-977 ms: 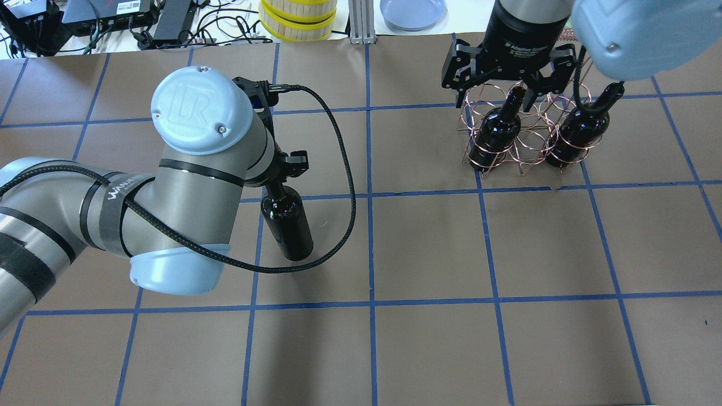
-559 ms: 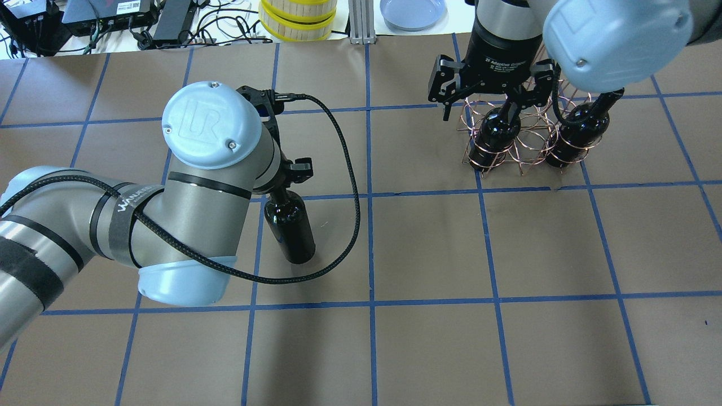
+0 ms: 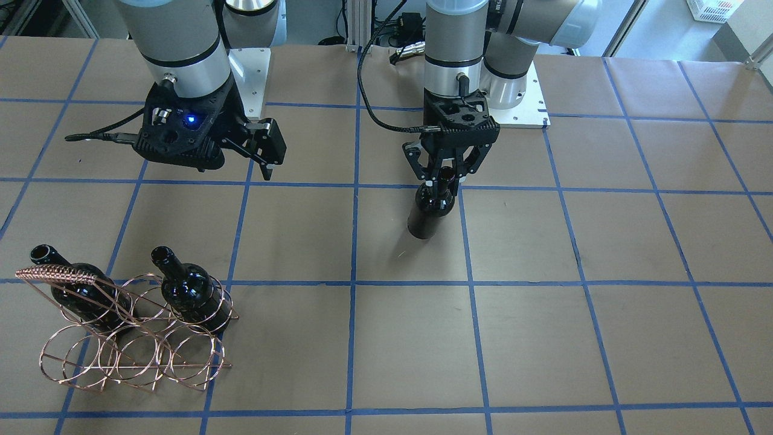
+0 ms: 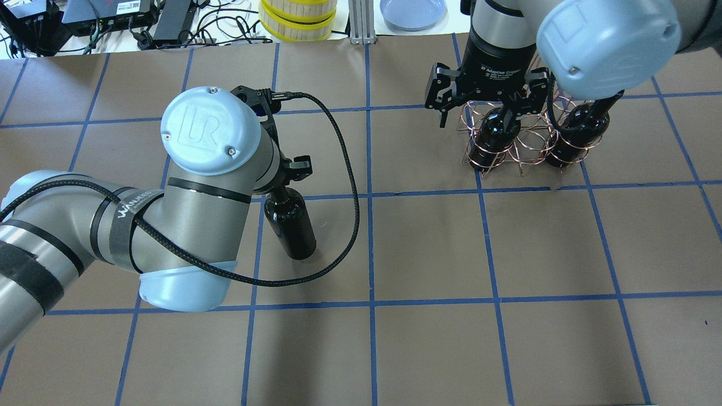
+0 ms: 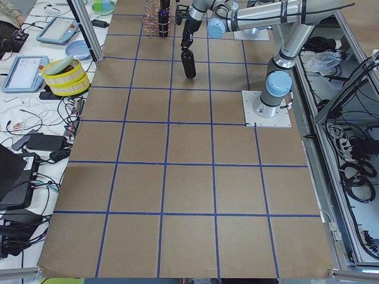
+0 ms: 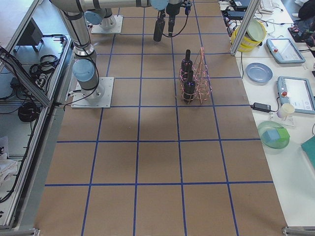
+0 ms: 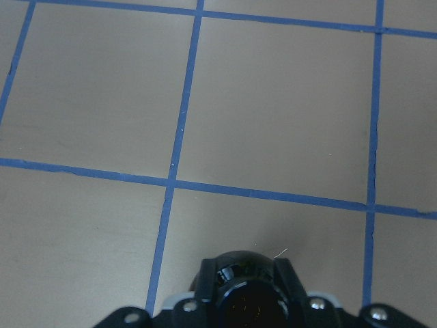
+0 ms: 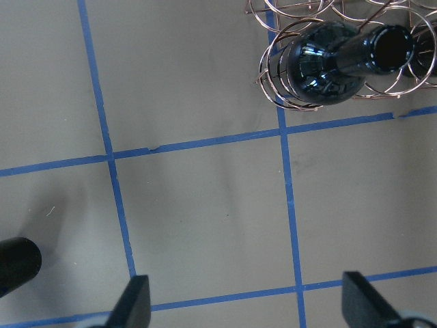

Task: Place wine into wine basket
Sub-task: 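Set the bottle upright with the left gripper while the right gripper hovers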

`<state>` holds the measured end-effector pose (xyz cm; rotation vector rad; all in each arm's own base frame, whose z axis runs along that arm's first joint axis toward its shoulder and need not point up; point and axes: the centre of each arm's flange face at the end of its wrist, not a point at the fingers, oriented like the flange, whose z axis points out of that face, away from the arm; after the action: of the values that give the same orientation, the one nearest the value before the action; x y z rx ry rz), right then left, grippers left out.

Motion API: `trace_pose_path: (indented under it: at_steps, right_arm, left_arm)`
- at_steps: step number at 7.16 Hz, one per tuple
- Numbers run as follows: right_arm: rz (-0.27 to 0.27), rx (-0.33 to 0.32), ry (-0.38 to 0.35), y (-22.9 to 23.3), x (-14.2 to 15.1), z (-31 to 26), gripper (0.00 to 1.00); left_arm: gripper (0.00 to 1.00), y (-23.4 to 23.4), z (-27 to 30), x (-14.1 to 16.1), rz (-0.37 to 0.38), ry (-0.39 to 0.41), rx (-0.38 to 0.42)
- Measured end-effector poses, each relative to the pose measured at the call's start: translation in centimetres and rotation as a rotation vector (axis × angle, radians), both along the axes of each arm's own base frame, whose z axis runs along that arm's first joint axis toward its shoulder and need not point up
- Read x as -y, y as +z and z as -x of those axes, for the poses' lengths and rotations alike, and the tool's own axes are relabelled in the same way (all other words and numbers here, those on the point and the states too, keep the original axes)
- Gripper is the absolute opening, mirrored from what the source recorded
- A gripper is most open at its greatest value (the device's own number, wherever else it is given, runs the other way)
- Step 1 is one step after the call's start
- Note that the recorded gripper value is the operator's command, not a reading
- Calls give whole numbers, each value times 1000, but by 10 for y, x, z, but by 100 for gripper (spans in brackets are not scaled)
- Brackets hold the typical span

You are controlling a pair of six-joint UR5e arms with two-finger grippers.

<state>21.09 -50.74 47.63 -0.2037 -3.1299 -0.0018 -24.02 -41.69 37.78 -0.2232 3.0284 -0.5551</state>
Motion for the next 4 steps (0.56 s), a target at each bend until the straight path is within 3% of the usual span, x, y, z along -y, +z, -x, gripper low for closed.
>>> trace_pose_path:
  at_steps: [4]
  right_arm:
    - [11, 2, 8, -4, 0, -5, 100]
  left_arm:
    - [4, -5, 0, -3, -5, 2, -1]
